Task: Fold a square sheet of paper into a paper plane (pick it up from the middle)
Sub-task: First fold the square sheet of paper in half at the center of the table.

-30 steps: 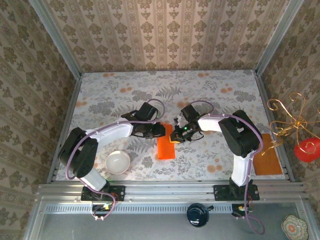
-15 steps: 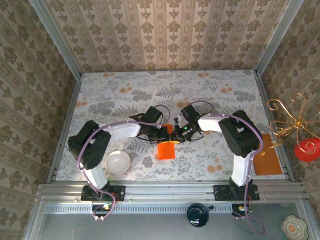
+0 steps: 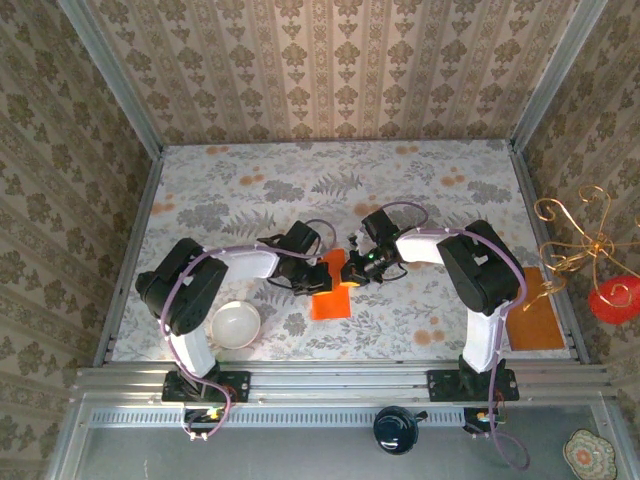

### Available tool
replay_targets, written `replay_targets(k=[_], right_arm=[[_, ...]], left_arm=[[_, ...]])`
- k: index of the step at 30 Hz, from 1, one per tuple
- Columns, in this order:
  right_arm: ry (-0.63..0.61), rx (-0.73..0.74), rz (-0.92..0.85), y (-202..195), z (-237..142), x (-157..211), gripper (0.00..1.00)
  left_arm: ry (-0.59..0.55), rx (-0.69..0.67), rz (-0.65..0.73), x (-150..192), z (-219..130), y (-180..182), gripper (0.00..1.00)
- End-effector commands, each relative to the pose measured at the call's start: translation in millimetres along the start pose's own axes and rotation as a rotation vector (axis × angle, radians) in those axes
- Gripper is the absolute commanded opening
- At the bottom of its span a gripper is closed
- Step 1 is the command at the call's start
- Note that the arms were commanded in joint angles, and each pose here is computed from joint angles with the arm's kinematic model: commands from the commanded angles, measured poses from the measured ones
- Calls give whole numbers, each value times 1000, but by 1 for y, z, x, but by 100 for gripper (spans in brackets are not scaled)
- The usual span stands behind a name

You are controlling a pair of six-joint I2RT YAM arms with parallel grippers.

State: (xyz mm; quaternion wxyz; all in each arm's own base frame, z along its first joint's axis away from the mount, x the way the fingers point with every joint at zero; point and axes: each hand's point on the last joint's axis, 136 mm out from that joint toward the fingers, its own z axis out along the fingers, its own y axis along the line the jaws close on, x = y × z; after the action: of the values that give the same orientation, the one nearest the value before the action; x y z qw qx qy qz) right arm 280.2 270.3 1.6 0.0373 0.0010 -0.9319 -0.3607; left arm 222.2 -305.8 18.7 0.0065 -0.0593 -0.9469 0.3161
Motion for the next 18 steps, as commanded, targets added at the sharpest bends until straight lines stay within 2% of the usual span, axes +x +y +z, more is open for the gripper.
replay_targets(k=[1,11,18], right_arm=[[122,456,205,-123,18,61,5],[127,551,210,-140,10,67,5],[128,557,205,-139,9,67,5]], left_arm=[[-17,-33,12,1,1,17,9],[-18,-119,-51,15,-17,64,9],[-70,-117,-67,14,-50,71,9]])
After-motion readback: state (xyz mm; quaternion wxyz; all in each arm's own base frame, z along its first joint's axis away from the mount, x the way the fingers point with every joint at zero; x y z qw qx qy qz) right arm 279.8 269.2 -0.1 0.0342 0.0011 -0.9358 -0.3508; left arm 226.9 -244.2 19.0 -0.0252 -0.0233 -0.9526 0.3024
